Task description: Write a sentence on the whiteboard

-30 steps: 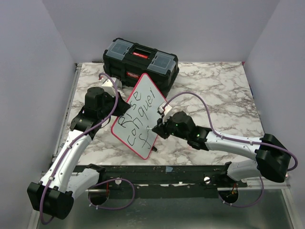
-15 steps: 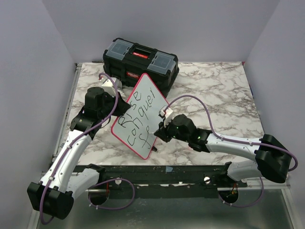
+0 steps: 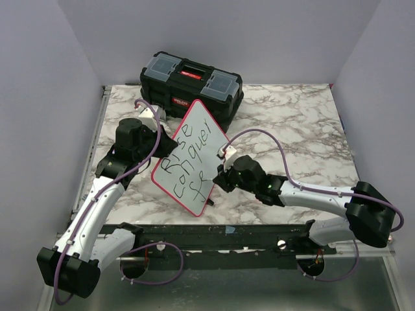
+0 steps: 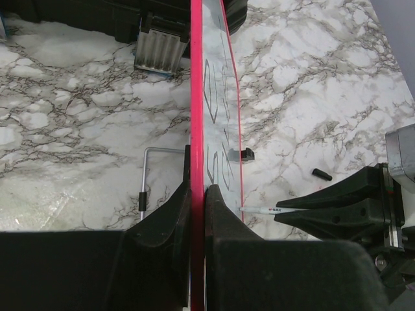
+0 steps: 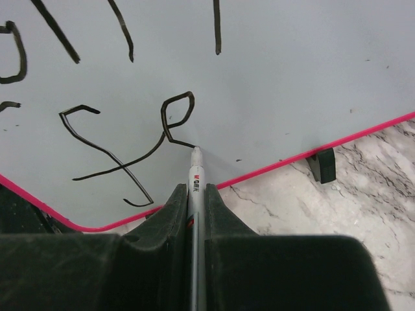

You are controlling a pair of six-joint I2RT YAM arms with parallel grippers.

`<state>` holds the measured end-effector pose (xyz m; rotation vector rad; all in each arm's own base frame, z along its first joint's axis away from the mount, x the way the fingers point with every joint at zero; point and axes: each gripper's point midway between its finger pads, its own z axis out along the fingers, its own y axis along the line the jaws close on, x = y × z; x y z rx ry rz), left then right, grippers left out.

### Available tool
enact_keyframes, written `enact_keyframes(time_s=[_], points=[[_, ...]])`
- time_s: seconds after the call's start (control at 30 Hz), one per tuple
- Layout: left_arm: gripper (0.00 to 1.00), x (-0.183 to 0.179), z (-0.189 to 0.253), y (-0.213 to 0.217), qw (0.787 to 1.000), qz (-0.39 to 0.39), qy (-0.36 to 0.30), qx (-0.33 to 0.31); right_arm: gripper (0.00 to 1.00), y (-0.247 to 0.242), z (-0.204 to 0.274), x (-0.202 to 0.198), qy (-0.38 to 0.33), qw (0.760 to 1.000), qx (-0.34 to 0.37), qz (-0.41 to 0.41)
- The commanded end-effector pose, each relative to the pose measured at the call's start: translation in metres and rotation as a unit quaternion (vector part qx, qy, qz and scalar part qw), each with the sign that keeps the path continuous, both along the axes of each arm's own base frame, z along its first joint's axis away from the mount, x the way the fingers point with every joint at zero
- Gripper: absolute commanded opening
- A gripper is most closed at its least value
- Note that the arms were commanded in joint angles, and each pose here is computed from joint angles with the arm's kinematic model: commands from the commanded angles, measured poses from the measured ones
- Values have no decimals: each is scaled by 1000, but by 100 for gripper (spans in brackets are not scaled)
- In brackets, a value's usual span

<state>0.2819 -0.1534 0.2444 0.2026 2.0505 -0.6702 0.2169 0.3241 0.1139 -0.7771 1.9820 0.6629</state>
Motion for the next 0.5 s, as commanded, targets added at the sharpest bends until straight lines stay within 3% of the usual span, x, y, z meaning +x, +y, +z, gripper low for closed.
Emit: enact_keyframes(time_s=[0.0,0.47], points=[[0,-10,-25,9,998,-15,17,61,1,3,10,13,-17,1000,-8,-20],[0,-10,-24,9,998,-16,15,60,1,-15,38,36,-23,996,30,-82]])
